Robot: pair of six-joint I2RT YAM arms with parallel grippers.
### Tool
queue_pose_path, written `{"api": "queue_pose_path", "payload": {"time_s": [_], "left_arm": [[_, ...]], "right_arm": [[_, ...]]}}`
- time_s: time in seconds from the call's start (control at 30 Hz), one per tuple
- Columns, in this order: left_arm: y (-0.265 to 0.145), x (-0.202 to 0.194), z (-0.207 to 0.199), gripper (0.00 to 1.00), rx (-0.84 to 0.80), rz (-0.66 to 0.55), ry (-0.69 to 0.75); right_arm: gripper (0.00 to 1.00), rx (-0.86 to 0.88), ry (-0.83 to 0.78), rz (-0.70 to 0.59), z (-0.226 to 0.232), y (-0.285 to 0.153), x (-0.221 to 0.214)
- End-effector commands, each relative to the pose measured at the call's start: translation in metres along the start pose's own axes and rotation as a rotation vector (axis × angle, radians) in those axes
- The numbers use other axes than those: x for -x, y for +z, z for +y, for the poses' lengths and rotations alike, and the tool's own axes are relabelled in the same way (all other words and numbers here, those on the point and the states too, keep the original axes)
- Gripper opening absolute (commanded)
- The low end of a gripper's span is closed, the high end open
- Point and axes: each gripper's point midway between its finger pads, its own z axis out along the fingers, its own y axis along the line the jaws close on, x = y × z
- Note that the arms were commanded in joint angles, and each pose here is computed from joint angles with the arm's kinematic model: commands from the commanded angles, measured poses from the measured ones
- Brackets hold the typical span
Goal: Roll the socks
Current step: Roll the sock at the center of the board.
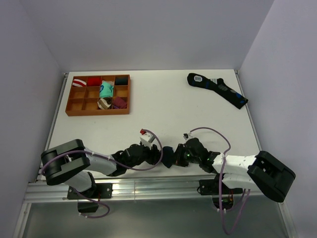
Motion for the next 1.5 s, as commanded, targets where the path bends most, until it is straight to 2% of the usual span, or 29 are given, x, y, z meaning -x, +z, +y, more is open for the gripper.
{"api": "queue_pose_path", "payload": {"time_s": [0.0, 0.67, 0.93, 1.2, 1.27, 1.3, 1.47], "left_arm": [[0.002, 0.005, -0.01, 0.48, -0.049, -0.037, 0.033], [-0.004, -0.003, -0.002, 0.5, -0.021, -0.038, 0.033], [0.002, -0.006, -0.001, 0.47, -0.005, -0.017, 0.038], [0.011, -0.006, -0.001, 0.35, 0.021, 0.004, 0.039], [0.015, -0.003, -0.003, 0.26, 0.023, 0.006, 0.04], [0.015, -0.01, 0.001, 0.18, 0.041, 0.035, 0.048], [0.021, -0.015, -0.002, 0.02, 0.053, 0.089, 0.067]], "right_arm": [[0.12, -0.195, 0.001, 0.096, -0.056, -0.007, -0.028], [0.11, -0.196, 0.002, 0.099, -0.056, -0.007, -0.028], [0.11, -0.198, -0.001, 0.099, -0.056, -0.007, -0.028], [0.11, -0.215, -0.005, 0.092, -0.06, -0.007, -0.026], [0.11, -0.224, -0.01, 0.083, -0.06, -0.007, -0.024], [0.12, -0.226, -0.012, 0.082, -0.06, -0.007, -0.024], [0.17, -0.238, -0.016, 0.049, -0.06, -0.007, -0.018]]}}
